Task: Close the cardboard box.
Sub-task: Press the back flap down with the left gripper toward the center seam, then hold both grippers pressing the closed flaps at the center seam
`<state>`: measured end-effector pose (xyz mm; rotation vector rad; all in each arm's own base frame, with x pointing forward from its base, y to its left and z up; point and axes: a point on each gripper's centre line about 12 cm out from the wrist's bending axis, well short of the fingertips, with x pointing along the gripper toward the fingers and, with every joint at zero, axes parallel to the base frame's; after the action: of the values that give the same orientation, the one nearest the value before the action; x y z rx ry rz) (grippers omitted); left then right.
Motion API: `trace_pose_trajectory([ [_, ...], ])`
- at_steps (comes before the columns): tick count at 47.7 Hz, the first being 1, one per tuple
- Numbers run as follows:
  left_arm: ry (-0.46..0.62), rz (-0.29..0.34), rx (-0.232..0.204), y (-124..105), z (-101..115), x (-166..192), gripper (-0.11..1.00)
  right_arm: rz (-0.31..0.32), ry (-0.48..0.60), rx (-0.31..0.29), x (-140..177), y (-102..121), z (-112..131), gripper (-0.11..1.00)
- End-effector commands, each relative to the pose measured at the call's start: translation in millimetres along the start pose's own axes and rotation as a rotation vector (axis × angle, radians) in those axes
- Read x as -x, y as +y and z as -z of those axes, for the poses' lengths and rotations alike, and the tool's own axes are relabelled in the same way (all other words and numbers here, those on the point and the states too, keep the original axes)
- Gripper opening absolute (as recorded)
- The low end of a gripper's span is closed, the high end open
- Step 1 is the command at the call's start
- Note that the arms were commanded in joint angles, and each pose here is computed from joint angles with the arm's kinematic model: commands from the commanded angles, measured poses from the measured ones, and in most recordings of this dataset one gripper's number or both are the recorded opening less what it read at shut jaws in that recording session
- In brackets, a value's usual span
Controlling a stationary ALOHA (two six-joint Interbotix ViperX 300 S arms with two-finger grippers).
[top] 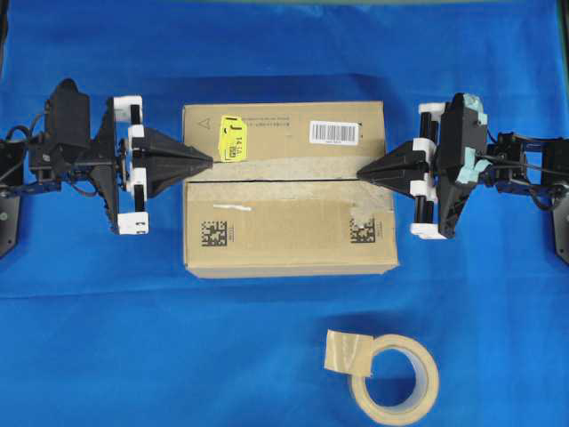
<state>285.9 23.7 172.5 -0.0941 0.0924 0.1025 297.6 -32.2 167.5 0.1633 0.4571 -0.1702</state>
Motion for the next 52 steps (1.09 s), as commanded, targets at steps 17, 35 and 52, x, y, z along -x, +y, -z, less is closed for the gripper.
trace_pose_trajectory([
  [17,0.016,0.029,-0.009,-8,23,-13,0.00,0.001,-0.014,-0.009,0,0,-4,0.00],
  [35,0.035,0.017,-0.027,-5,30,-12,0.00,0.001,-0.012,-0.012,0,0,-4,0.00],
  [52,0.038,0.017,-0.025,-5,30,-12,0.00,0.000,-0.015,-0.012,0,0,-5,0.00],
])
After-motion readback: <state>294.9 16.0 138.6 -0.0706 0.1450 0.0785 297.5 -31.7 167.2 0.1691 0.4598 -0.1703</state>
